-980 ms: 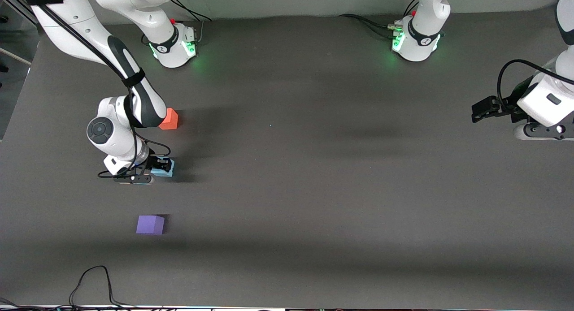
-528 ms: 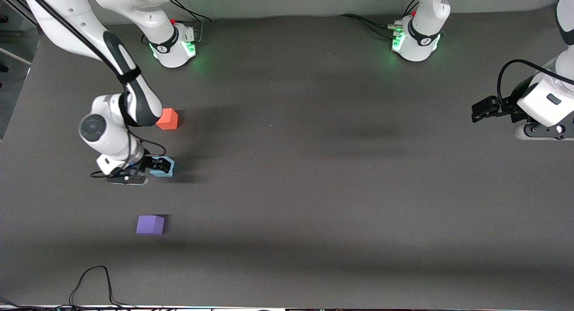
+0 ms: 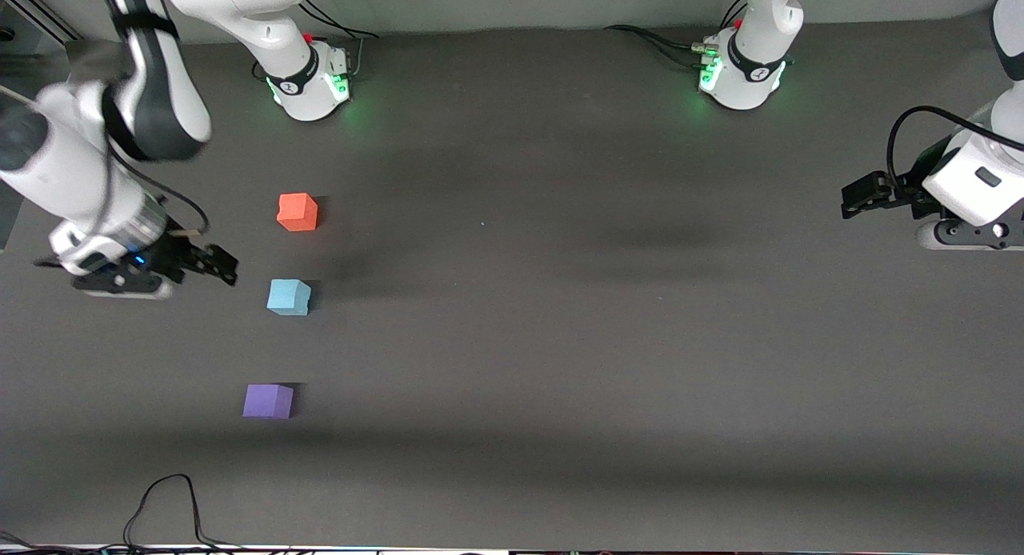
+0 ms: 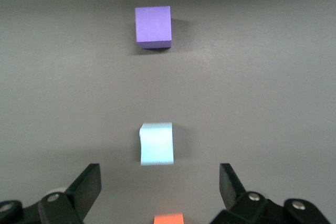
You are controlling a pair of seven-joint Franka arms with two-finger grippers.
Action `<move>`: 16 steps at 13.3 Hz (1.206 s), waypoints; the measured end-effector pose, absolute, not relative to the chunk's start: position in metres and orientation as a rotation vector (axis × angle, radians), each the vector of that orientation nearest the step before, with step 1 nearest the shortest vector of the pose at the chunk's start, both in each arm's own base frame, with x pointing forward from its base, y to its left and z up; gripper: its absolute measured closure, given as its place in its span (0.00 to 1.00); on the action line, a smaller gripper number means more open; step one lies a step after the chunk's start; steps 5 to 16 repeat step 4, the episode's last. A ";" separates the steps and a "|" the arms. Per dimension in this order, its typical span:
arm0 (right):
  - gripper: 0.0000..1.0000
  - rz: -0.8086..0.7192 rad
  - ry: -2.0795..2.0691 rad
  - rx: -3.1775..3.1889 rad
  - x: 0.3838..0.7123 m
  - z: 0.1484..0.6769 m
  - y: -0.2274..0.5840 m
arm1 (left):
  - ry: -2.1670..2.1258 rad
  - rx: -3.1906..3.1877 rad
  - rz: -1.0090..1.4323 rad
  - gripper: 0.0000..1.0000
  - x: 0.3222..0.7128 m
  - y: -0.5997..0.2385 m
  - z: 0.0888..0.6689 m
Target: Place blue block between orange and purple blocks
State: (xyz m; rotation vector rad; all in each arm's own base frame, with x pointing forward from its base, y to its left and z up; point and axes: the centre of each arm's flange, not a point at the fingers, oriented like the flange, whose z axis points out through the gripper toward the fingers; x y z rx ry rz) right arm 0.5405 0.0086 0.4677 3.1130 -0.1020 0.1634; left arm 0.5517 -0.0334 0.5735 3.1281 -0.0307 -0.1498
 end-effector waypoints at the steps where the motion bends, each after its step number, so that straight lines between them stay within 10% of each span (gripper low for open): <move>1: 0.00 0.154 -0.091 3.115 0.533 0.500 0.012 | -0.031 3.128 -0.150 0.00 0.552 -0.033 0.574; 4: 0.00 0.188 -0.073 3.124 0.509 0.576 0.017 | -0.031 3.128 -0.150 0.00 0.552 -0.033 0.573; 16: 0.00 0.188 -0.073 3.124 0.509 0.576 0.017 | -0.031 3.128 -0.150 0.00 0.552 -0.033 0.573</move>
